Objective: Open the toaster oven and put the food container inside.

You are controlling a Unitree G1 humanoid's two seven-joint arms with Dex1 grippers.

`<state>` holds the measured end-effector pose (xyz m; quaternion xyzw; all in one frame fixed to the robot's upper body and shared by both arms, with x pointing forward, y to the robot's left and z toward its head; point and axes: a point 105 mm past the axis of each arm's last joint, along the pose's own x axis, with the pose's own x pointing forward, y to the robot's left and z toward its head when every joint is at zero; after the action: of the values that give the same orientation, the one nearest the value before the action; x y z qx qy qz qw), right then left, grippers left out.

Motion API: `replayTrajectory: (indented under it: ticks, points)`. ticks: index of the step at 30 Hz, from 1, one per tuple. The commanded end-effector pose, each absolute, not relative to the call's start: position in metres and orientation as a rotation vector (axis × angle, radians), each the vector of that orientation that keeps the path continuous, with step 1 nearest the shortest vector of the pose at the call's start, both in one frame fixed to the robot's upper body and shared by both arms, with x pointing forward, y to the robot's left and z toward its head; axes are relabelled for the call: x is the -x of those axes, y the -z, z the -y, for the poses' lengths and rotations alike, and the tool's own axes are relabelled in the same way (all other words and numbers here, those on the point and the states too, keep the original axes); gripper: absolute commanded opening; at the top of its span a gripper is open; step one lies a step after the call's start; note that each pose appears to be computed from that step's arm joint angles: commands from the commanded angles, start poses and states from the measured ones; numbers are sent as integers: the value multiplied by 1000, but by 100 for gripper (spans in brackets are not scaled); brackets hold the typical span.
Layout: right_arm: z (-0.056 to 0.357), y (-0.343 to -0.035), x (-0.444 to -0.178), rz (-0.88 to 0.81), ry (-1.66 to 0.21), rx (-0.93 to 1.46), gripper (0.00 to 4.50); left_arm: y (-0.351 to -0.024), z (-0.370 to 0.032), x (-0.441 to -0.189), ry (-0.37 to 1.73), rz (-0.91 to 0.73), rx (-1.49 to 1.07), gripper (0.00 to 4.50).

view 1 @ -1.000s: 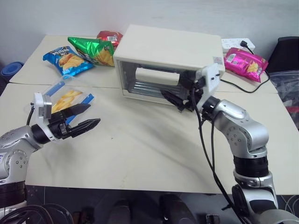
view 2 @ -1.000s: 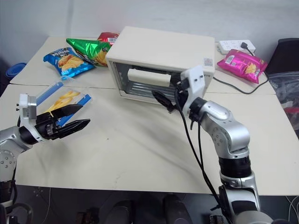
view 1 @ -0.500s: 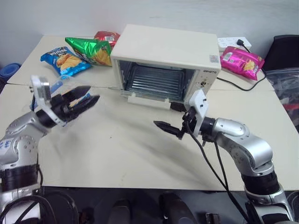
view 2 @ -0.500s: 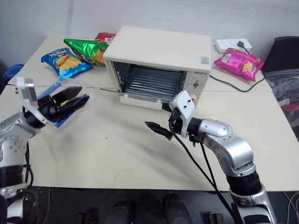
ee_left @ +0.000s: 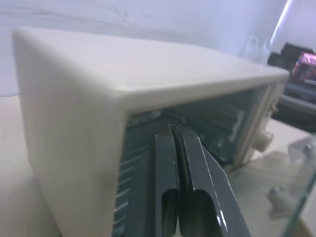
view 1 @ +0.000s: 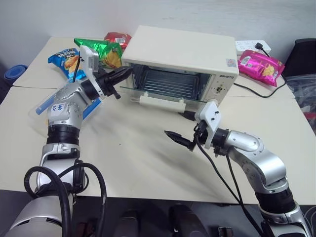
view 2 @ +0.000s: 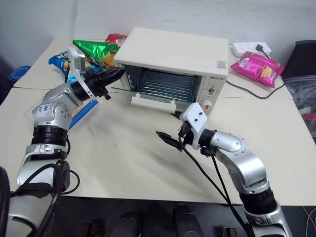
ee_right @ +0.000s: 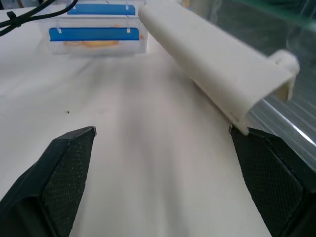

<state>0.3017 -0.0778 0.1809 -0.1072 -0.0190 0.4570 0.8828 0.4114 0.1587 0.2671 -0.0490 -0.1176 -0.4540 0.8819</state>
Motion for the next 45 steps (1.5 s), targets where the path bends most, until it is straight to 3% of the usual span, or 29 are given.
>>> replayTrajectory:
  ticks: [1,8,16,22,28,31,39,45]
  points:
    - [81,-193,-295,110,-928,247,450,-269,-166,-405,990,249,10,3]
    - [88,-184,-287,95,-905,250,450,-229,-152,-406,1054,131,-155,3]
    - [105,-181,-279,97,-857,258,450,-217,-148,-396,1144,115,-156,3]
    - [152,-144,-216,-53,-845,329,450,-198,-143,-389,1176,72,-174,3]
    - [187,-147,-181,-25,-727,248,450,-168,-139,-380,1148,13,-222,3]
    - [189,-154,-182,37,-714,233,450,-156,-137,-373,1136,-9,-255,3]
    - [158,-173,-223,258,-811,193,450,-136,-156,-345,977,25,-195,3]
    - [136,-184,-238,389,-916,162,450,-162,-217,-307,684,152,-85,142]
